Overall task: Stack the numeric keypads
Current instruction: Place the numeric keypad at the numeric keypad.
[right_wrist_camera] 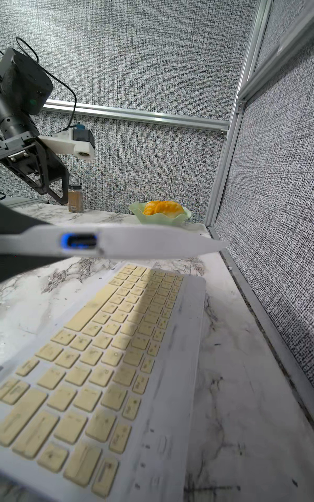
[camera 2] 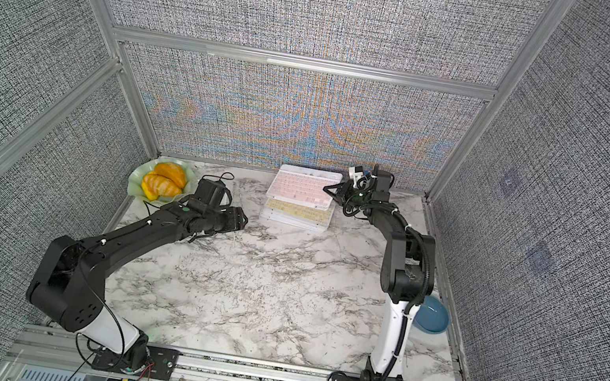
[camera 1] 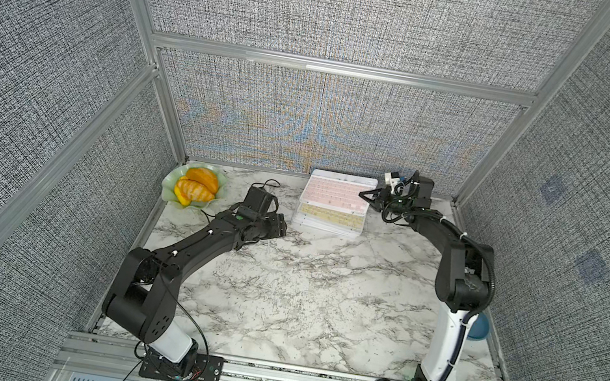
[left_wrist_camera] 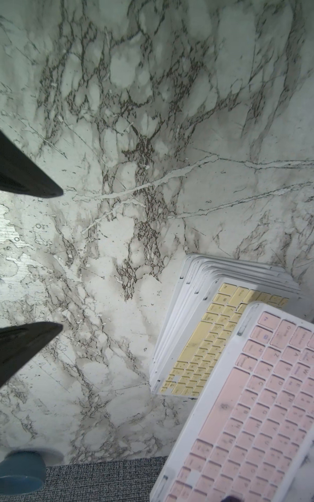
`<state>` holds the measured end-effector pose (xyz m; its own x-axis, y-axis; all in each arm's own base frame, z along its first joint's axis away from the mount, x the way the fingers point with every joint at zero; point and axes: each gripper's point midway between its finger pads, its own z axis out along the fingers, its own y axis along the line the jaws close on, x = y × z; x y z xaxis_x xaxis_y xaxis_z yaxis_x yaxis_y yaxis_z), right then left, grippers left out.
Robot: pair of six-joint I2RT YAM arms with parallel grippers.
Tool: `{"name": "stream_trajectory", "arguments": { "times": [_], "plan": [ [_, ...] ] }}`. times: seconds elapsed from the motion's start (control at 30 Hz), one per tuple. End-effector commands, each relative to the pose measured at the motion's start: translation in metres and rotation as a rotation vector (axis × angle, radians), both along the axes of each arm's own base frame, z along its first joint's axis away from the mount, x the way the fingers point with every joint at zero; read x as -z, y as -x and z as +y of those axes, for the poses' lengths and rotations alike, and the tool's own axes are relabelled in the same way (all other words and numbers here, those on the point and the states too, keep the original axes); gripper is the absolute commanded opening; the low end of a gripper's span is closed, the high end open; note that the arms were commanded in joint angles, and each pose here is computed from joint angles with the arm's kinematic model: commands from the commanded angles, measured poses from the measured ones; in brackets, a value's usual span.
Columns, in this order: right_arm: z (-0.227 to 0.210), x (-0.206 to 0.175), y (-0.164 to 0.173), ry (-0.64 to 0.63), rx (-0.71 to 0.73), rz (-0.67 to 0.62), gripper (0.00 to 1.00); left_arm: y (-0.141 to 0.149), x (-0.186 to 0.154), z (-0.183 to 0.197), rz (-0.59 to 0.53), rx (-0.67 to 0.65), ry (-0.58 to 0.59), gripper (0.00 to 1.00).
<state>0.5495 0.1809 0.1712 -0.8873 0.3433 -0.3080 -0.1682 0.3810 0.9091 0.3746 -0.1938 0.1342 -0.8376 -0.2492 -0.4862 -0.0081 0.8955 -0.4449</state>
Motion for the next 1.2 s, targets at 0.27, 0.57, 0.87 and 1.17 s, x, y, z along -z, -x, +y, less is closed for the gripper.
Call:
{"name": "stream_trajectory", "arguments": {
  "times": [0.27,0.57,0.87,1.17],
  "plan": [
    [0.001,0.028,0.001,-0.031,-0.07,0.07,0.0,-0.004,0.018,-0.003,0.038,0.01,-0.006,0.73],
    [-0.002,0.057,-0.002,0.026,-0.065,0.155,0.0,-0.004,0.03,-0.01,0.063,0.037,0.014,0.73],
    [-0.017,0.074,-0.003,0.153,-0.009,0.19,0.3,-0.003,0.035,-0.013,0.073,0.044,0.025,0.72],
    [-0.035,0.083,-0.007,0.297,0.051,0.204,0.39,-0.003,0.038,-0.014,0.076,0.046,0.028,0.72]
  ]
}}
